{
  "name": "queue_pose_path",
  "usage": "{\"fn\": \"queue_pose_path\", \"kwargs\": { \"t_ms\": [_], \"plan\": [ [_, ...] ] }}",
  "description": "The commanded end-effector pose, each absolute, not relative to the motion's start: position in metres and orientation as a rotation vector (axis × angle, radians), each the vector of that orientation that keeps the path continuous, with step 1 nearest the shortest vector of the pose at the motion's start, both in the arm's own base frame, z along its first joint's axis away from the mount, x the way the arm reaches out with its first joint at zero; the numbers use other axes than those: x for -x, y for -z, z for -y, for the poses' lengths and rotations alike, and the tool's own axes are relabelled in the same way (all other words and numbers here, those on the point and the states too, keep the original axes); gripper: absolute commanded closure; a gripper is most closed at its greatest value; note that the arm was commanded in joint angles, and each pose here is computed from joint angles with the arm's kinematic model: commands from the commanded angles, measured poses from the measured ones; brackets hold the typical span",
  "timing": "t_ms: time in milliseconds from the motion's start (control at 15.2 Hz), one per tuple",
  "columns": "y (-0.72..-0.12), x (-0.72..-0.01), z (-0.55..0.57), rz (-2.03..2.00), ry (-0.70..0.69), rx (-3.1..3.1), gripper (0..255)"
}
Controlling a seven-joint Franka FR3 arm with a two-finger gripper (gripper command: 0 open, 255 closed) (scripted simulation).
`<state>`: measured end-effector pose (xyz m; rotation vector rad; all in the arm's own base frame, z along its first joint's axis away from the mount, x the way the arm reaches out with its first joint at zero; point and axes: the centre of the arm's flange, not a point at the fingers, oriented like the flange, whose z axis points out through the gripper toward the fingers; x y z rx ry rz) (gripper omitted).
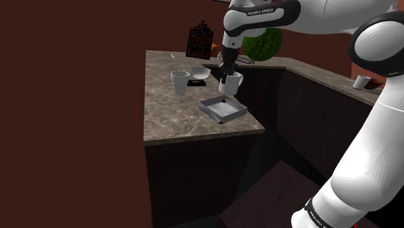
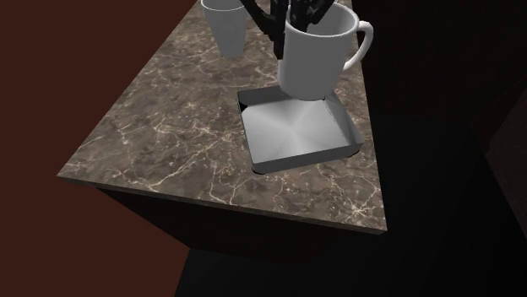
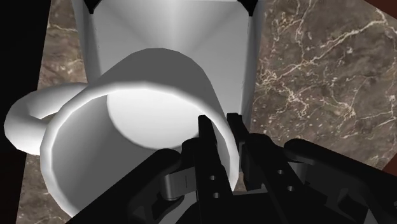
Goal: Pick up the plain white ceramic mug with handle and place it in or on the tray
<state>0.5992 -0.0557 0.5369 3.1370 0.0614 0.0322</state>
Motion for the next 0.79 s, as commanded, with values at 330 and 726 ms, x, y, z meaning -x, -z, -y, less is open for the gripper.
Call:
{"fn": "queue_pose_path", "kwargs": {
  "t_ms": [330,726],
  "plan": [
    [-0.500,-0.598,0.057,-0.062,-0.033,-3.137,255],
    [-0.468,-0.598,0.057,-0.062,-0.033,-3.137,255]
  ]
}}
